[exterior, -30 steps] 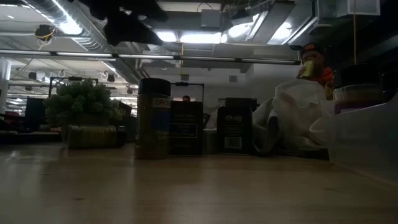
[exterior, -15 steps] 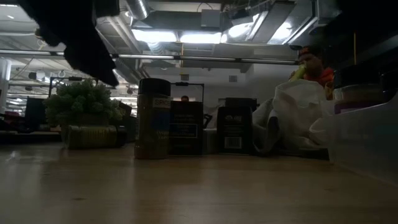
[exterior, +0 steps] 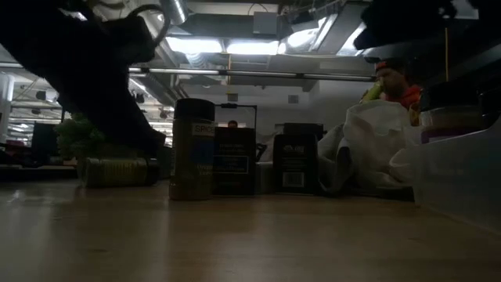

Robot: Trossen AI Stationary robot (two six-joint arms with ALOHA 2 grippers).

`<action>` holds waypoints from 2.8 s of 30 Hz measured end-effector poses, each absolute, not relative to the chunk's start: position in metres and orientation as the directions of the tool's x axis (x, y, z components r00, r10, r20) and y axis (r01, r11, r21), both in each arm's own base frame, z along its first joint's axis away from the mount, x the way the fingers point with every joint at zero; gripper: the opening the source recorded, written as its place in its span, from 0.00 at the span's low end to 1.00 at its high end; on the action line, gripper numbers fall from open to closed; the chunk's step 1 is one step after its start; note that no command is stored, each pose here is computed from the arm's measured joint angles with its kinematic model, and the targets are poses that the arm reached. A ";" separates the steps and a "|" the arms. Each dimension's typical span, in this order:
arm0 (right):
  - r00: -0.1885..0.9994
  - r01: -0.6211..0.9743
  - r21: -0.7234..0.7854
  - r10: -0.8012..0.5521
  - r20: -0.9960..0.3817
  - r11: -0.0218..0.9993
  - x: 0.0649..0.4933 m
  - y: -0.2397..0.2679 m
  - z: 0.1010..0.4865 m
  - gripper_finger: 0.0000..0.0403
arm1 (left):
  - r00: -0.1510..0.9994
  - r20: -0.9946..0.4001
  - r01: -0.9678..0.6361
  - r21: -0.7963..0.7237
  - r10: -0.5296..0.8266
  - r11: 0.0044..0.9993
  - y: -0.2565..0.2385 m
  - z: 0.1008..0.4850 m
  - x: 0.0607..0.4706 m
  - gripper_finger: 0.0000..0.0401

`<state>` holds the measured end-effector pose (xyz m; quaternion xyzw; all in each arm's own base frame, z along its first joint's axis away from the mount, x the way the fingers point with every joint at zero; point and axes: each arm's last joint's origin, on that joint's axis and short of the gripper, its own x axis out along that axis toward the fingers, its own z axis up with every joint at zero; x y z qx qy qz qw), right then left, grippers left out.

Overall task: Sort spices by type
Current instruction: Put the black seasoning bottle into the transparent bin

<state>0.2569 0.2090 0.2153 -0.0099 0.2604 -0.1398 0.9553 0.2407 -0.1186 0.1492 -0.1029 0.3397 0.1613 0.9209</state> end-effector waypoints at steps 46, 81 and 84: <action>0.893 0.148 0.034 -0.119 -0.433 0.988 0.312 0.166 0.233 0.70 | 0.854 -0.485 -0.253 -0.077 0.185 0.964 -0.116 0.131 0.284 0.35; 0.986 0.124 0.140 -0.105 -0.133 0.982 0.365 0.165 0.203 0.70 | 0.969 -0.246 -0.036 -0.093 0.012 0.995 -0.140 0.172 0.282 0.37; 0.981 0.160 0.124 -0.144 -0.129 0.979 0.370 0.166 0.201 0.70 | 0.970 -0.241 -0.036 -0.096 0.012 0.995 -0.140 0.173 0.282 0.37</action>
